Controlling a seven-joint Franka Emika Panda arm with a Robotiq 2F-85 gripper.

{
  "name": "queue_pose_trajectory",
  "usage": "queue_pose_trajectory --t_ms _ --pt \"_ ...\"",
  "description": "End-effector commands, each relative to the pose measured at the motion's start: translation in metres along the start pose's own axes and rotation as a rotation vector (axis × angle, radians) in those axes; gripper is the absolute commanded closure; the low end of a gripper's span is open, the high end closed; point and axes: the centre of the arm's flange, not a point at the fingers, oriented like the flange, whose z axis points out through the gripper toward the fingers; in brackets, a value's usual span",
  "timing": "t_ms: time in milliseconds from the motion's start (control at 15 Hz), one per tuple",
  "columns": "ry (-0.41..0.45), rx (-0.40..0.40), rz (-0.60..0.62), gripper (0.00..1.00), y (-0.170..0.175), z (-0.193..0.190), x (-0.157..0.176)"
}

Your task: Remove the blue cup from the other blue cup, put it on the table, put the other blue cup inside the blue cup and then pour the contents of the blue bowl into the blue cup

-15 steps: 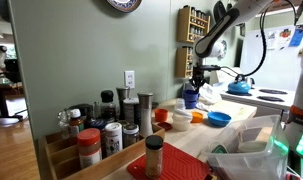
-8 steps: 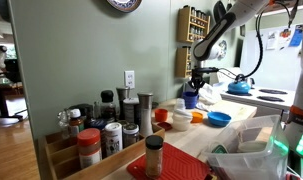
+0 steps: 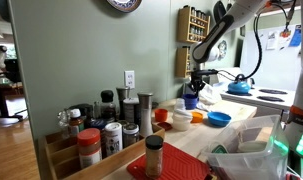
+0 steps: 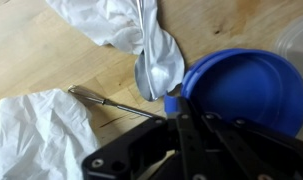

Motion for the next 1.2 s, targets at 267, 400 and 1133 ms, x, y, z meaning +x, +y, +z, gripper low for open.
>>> queue_pose_trajectory --t_ms 267,400,1133 --pt "-0.045 -0.031 0.024 0.69 -0.006 0.002 -0.018" --pt "-0.036 -0.021 0.036 0.56 -0.003 -0.005 -0.023" --pt "-0.163 0.051 -0.296 0.00 0.023 -0.027 -0.110"
